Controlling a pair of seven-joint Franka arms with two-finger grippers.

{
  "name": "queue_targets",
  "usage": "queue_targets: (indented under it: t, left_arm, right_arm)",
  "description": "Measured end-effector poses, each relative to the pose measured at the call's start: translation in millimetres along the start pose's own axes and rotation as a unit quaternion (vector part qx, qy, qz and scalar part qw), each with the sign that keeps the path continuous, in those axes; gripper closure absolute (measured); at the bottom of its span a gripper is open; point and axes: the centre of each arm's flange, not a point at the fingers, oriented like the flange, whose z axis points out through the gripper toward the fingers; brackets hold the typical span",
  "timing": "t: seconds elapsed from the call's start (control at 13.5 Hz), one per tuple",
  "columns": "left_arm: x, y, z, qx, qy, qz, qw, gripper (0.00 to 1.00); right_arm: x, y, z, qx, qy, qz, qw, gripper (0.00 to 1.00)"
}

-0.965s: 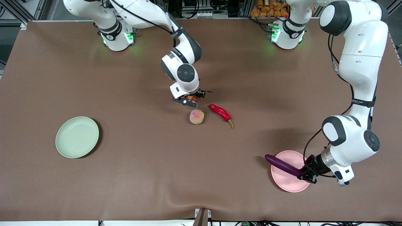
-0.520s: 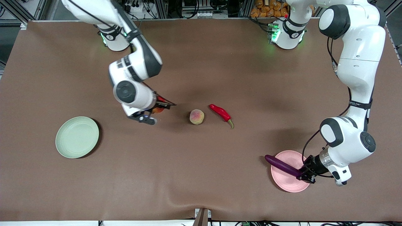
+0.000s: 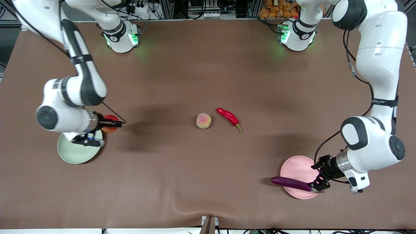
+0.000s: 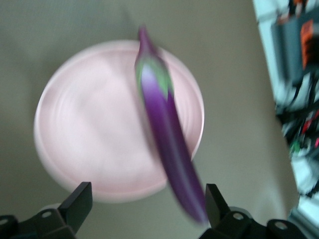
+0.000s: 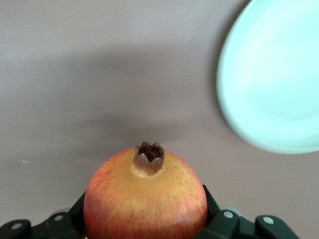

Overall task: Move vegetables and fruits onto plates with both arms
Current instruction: 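Release the eggplant while the right gripper carries the pomegranate to the green plate, then grasp the red chili with the left gripper while the right gripper reaches the peach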

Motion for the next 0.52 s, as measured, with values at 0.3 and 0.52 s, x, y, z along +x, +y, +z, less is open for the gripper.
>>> queue_targets:
  t: [0.3, 0.52]
  left_arm:
    - [-140, -3, -4, 0.080, -0.027, -0.010, 0.996, 0.00]
    - [-271, -26, 49, 0.145, 0.019, -0.051, 0.988, 0.00]
  right_arm:
    - [33, 114, 37, 0.022, -0.011, -0.116, 0.993, 0.16]
    - [60, 174, 79, 0.037, -0.018, -0.197, 0.979, 0.16]
